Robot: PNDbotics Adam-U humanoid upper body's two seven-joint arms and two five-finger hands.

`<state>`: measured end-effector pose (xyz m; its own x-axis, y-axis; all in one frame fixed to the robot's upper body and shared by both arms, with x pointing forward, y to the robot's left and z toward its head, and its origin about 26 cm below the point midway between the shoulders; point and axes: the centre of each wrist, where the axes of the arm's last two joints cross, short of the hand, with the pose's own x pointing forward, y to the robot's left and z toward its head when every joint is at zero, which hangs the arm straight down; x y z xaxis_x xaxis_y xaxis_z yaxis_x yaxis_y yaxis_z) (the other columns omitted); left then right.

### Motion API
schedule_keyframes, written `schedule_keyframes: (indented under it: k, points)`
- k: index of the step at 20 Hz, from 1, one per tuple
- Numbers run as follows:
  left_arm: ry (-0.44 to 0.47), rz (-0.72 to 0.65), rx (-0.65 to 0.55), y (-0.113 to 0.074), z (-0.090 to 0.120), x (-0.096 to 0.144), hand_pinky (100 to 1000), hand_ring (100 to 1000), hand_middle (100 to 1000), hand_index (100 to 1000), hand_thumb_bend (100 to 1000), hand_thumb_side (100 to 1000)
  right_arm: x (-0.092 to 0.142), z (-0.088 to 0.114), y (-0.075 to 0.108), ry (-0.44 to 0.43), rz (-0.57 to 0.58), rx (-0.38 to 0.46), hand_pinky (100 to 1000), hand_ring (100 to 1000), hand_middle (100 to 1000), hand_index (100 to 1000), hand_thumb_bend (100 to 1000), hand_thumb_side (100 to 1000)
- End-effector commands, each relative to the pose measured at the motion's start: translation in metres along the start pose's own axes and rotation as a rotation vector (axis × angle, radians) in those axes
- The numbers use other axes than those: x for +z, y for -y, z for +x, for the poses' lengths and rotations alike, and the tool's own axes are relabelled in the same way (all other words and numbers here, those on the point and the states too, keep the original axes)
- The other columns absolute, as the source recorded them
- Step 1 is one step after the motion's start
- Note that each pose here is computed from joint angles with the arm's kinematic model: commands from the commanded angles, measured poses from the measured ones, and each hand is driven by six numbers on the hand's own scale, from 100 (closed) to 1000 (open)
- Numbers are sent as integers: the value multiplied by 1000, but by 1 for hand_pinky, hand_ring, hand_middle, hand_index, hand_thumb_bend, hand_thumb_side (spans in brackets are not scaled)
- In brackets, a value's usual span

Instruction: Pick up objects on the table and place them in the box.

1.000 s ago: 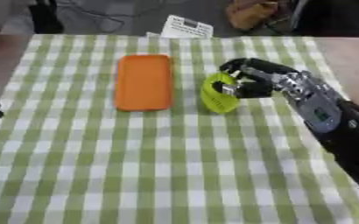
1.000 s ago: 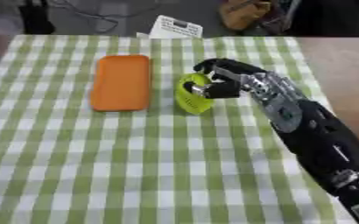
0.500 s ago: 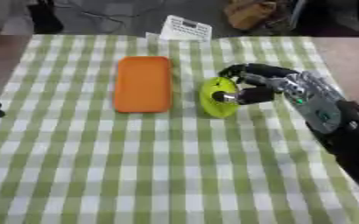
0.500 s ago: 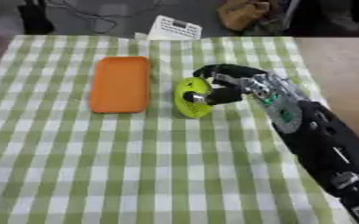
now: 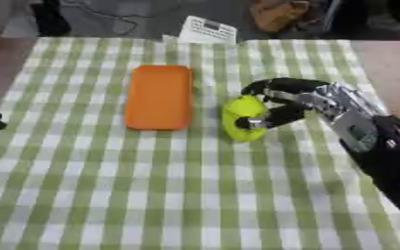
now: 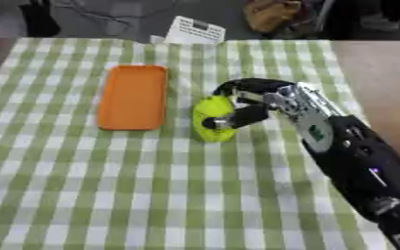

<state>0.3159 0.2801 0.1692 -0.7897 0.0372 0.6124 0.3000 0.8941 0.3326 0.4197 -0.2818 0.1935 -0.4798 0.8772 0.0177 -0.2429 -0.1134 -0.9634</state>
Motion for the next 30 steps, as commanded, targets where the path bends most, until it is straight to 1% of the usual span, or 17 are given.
schedule_keyframes:
  k: [1,2,4,5,6,7,8,9,10,13,14,17,18,19,22,26,30]
  points:
    - [15,-22,-23,-4,5,-4,652,676,713,768,143,976,2,3,8,-33,-31,87,809,931,976,982,602,867]
    - [15,-23,-23,-4,5,-4,652,676,713,768,143,976,1,3,7,-37,-35,99,809,931,976,982,602,867]
    - [14,-22,-23,-4,5,-4,652,676,713,768,143,976,1,3,7,-44,-44,118,761,896,973,981,574,786]
    - [14,-22,-23,-4,5,-4,652,676,713,768,143,976,1,3,6,-48,-49,127,761,896,973,981,574,786]
    - [13,-22,-23,-4,5,-4,652,677,714,768,143,976,1,3,6,-51,-52,134,697,856,962,970,549,720]
    - [13,-22,-23,-4,5,-4,652,677,714,768,143,976,1,3,6,-53,-55,138,697,856,962,970,549,720]
    - [13,-22,-22,-4,5,-4,652,677,714,768,143,976,1,3,5,-55,-56,142,568,774,938,950,494,529]
    - [13,-21,-22,-4,5,-4,652,677,714,768,143,976,1,3,5,-58,-57,144,568,774,938,950,494,529]
    - [13,-21,-22,-4,5,-4,652,677,714,768,143,976,1,3,4,-61,-57,147,475,724,928,943,465,387]
    - [13,-20,-22,-4,5,-4,652,677,714,768,143,976,1,3,3,-67,-56,152,446,704,923,939,455,333]
    - [13,-20,-22,-4,5,-3,652,677,715,768,142,975,1,3,3,-70,-59,149,249,554,865,904,340,100]
    - [14,-20,-21,-4,4,-3,652,677,715,768,142,975,1,3,2,-72,-76,129,214,524,848,894,314,100]
    - [14,-20,-21,-4,4,-3,652,678,716,768,142,975,1,3,2,-69,-87,121,161,478,792,865,250,100]
    - [13,-20,-21,-4,4,-3,652,678,716,768,142,975,2,3,3,-62,-106,105,161,478,792,865,250,100]
    - [14,-19,-20,-4,4,-3,653,678,716,768,143,974,5,4,6,-43,-165,63,101,415,690,826,192,100]
    - [13,-19,-20,-4,4,-3,653,678,717,768,143,975,9,5,11,-39,-243,26,100,376,627,810,182,100]
    - [10,-20,-20,-4,4,-3,653,679,718,768,143,974,15,8,22,-46,-360,35,100,336,551,795,198,100]
